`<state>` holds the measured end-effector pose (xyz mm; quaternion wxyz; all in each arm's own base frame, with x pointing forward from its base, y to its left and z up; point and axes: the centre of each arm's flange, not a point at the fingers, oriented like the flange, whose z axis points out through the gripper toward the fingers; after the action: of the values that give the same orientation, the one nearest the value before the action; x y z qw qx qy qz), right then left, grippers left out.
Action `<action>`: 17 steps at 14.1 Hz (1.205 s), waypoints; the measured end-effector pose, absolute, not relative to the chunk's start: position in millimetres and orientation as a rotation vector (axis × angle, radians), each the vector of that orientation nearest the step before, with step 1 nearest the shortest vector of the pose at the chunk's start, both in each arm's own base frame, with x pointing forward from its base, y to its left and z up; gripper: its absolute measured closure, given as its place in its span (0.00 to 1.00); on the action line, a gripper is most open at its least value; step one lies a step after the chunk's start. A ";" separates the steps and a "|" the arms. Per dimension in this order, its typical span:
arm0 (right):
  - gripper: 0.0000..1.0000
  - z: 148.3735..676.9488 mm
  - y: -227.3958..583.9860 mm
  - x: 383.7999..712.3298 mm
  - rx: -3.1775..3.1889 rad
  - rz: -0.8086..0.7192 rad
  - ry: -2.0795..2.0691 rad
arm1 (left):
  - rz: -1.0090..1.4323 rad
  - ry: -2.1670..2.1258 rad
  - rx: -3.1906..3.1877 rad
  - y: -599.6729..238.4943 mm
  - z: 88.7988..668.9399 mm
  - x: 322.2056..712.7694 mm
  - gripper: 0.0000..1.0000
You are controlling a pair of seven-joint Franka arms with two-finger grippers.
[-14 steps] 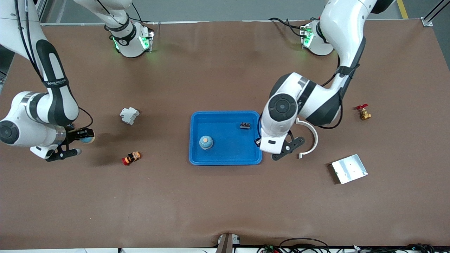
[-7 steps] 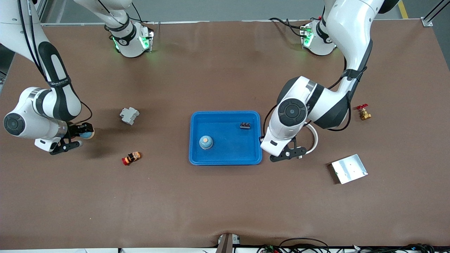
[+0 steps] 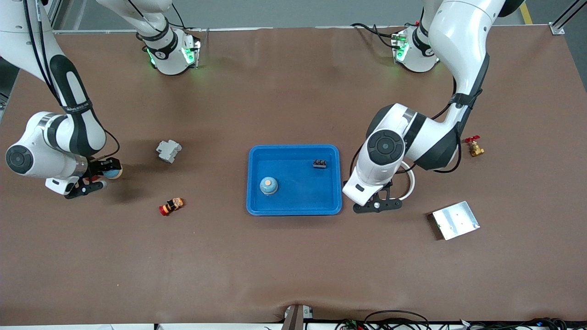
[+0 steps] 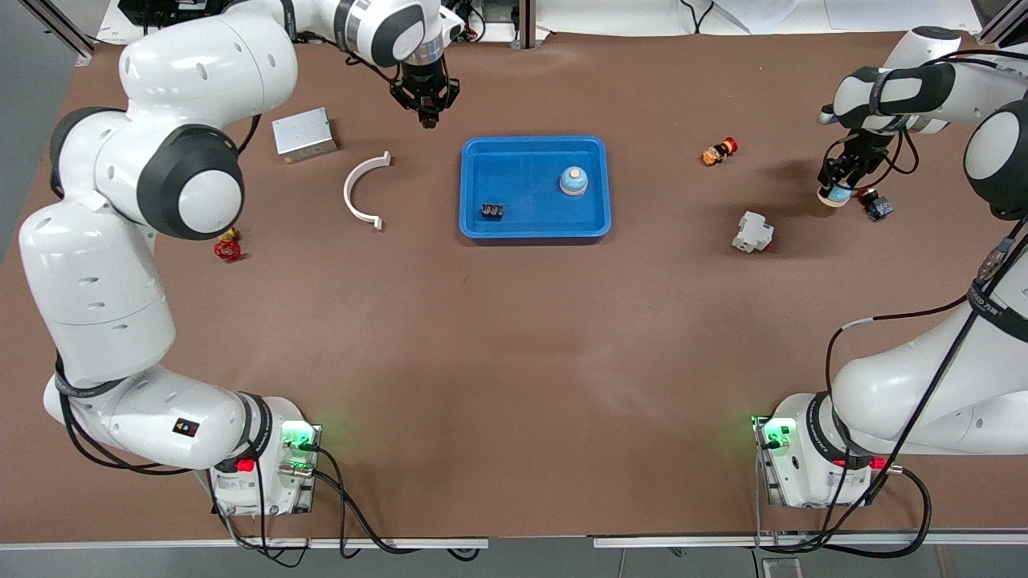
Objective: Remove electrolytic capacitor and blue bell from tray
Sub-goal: 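Carry the bell out with the right gripper while the left gripper lifts the capacitor, then set the bell beside the red button and return the right gripper to the tray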
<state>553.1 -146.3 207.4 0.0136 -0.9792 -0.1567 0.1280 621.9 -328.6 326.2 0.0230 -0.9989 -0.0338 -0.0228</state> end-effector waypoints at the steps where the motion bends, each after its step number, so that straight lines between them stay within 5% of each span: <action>1: 0.14 206.1 -146.3 552.8 -3.049 0.402 -0.488 | -0.121 -0.080 -3.116 -321.6 319.7 618.0 0.70; 3: 0.00 205.7 -146.2 553.1 -3.049 0.402 -0.488 | -0.148 -0.040 -3.125 -306.2 308.4 605.2 0.70; 8: 0.00 242.1 -127.2 582.1 -3.036 0.425 -0.515 | -0.135 0.088 -3.092 -298.3 277.3 579.5 0.70; 14: 0.00 302.6 58.0 626.9 -3.111 0.311 -0.198 | -0.068 0.268 -3.070 -266.4 219.3 574.6 0.70; 17: 0.00 319.7 151.7 624.6 -3.128 0.257 0.089 | -0.051 0.313 -3.064 -246.0 214.1 581.7 0.70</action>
<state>624.6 151.7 319.7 0.0010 -0.9962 0.0283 0.0818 581.7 -246.0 214.1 0.0308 -0.9942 0.1015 -0.0165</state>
